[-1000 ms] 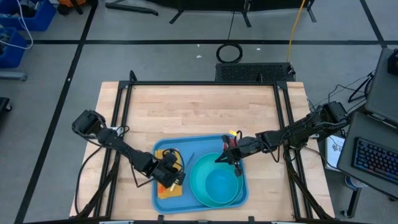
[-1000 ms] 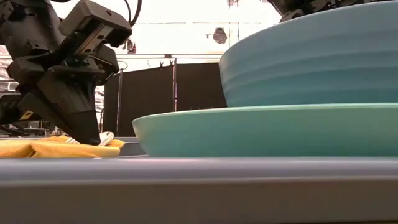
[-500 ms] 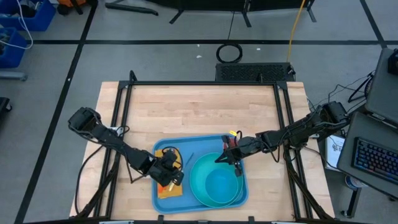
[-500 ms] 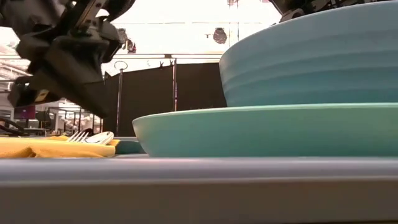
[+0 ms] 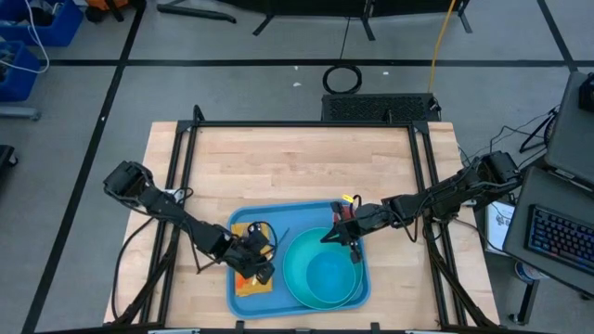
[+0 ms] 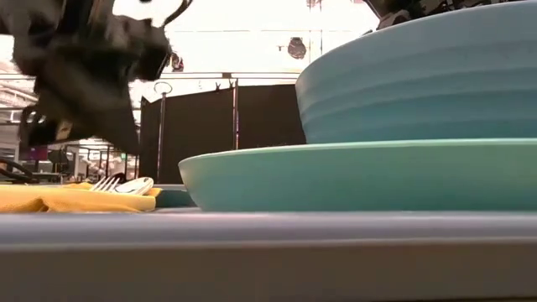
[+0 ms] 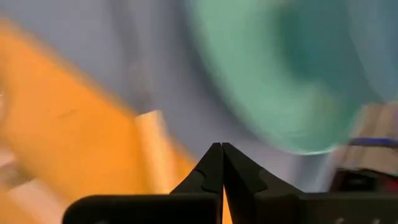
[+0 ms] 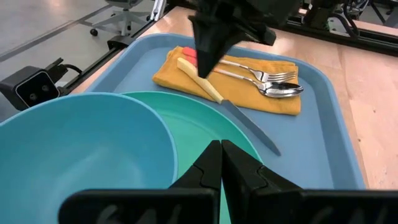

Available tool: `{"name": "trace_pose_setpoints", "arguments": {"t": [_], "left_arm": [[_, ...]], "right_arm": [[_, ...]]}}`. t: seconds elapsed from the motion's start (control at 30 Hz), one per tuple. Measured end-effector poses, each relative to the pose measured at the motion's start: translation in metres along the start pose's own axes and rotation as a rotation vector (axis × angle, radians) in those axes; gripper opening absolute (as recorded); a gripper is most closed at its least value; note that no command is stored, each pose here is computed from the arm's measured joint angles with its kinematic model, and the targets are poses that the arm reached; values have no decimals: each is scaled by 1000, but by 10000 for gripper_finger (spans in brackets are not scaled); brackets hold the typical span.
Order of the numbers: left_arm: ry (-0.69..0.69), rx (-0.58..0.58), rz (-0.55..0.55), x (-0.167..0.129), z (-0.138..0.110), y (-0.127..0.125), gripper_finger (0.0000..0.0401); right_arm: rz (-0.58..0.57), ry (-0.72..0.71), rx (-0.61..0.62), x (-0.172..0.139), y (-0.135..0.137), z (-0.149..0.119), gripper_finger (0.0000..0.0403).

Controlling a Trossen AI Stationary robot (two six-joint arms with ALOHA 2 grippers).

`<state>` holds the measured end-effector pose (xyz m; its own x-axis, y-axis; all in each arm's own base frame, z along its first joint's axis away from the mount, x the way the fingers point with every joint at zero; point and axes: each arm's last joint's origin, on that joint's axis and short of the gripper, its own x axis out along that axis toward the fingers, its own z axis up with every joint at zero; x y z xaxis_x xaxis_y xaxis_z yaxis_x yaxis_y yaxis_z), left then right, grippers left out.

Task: Set up tray
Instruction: Adjust the white table knife on the top of the yellow table napkin

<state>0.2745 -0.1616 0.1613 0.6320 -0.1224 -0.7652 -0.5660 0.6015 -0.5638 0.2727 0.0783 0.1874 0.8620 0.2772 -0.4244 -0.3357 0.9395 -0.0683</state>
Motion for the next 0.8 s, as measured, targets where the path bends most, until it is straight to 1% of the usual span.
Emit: {"name": "trace_pose_setpoints", "arguments": {"t": [0.03,0.13,0.23,0.3,0.6,0.63,0.73,0.8], "left_arm": [[24,-5,25,2,1,4,3],[104,-6,23,11,4,8,3],[101,-3,-4,19,12,8,3],[99,7,7,21,15,10,3],[89,-12,39,23,24,16,2],[79,-27,62,25,25,18,2],[16,-105,189,24,23,28,2],[36,-142,234,23,20,32,2]], "right_arm": [[0,0,2,0,0,0,0],[0,2,7,0,0,0,0],[0,2,7,0,0,0,0],[0,3,7,0,0,0,0],[0,6,9,0,0,-1,0],[0,7,12,0,0,-1,0],[0,8,18,0,0,-1,0],[0,11,18,0,0,-1,0]]}}
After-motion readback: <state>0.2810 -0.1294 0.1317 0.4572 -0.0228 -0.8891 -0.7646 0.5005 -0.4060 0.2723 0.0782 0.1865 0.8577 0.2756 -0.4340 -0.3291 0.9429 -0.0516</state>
